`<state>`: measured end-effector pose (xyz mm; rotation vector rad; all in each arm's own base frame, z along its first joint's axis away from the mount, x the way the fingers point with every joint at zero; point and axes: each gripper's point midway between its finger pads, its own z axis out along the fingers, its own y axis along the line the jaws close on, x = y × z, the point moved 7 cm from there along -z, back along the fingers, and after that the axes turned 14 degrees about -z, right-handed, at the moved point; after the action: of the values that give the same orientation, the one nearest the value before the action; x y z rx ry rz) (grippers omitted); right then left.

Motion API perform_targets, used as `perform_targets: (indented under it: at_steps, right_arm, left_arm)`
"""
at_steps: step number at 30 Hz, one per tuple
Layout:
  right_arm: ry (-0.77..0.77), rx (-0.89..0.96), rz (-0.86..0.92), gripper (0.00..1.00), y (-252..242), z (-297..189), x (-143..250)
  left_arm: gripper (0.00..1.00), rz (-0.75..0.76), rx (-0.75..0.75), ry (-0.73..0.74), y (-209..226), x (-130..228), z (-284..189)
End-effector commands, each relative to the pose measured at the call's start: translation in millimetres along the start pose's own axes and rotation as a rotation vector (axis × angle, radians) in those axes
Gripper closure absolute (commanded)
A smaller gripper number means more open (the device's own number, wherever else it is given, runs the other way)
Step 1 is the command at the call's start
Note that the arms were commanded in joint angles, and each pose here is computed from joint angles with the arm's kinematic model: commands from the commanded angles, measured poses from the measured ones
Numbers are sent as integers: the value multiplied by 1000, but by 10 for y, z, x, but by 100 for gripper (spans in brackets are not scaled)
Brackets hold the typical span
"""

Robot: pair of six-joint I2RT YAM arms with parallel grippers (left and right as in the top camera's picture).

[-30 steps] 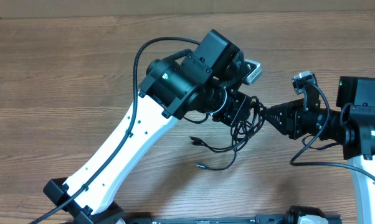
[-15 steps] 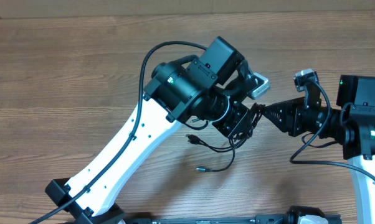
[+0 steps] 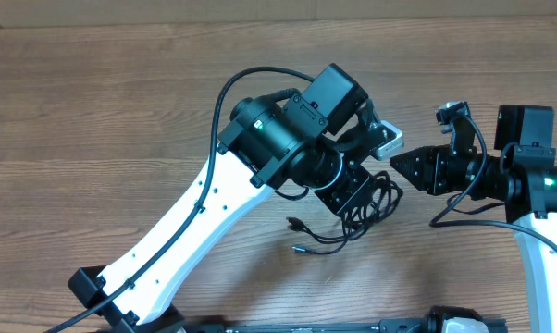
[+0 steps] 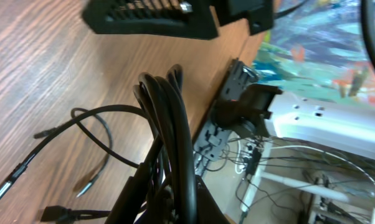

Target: Untangle cables

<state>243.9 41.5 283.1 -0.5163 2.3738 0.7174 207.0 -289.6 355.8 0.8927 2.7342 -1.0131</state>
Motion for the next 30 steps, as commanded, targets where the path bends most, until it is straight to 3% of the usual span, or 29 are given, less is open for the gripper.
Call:
perform_targets:
  at_steps: [1, 4, 12, 20, 24, 26, 29, 30]
  right_arm:
    - [-21, -33, -24, 66, 77, -42, -5]
    - [-94, -153, -151, 64, 276, -127, -38]
    - [-251, -398, -490, 60, 664, -304, 16]
    - [-221, -349, -512, 44, 614, -279, 35]
    - [-207, -331, -512, 44, 595, -270, 43]
    - [-203, -334, -507, 47, 599, -271, 53]
    - [-187, -341, -487, 66, 608, -271, 84]
    - [-185, -341, -485, 67, 609, -271, 87]
  left_arm:
    - [96, -45, -74, -79, 111, -37, -204]
    - [96, -67, -82, -89, 235, -62, -277]
    - [96, 166, 159, -53, 75, -26, -343]
    - [96, 207, 195, -24, 53, 38, -351]
    - [96, 202, 191, -17, 60, 51, -352]
    - [96, 204, 191, -19, 60, 47, -351]
    - [96, 131, 127, -48, 173, -15, -378]
    - [96, 110, 107, -55, 203, -28, -384]
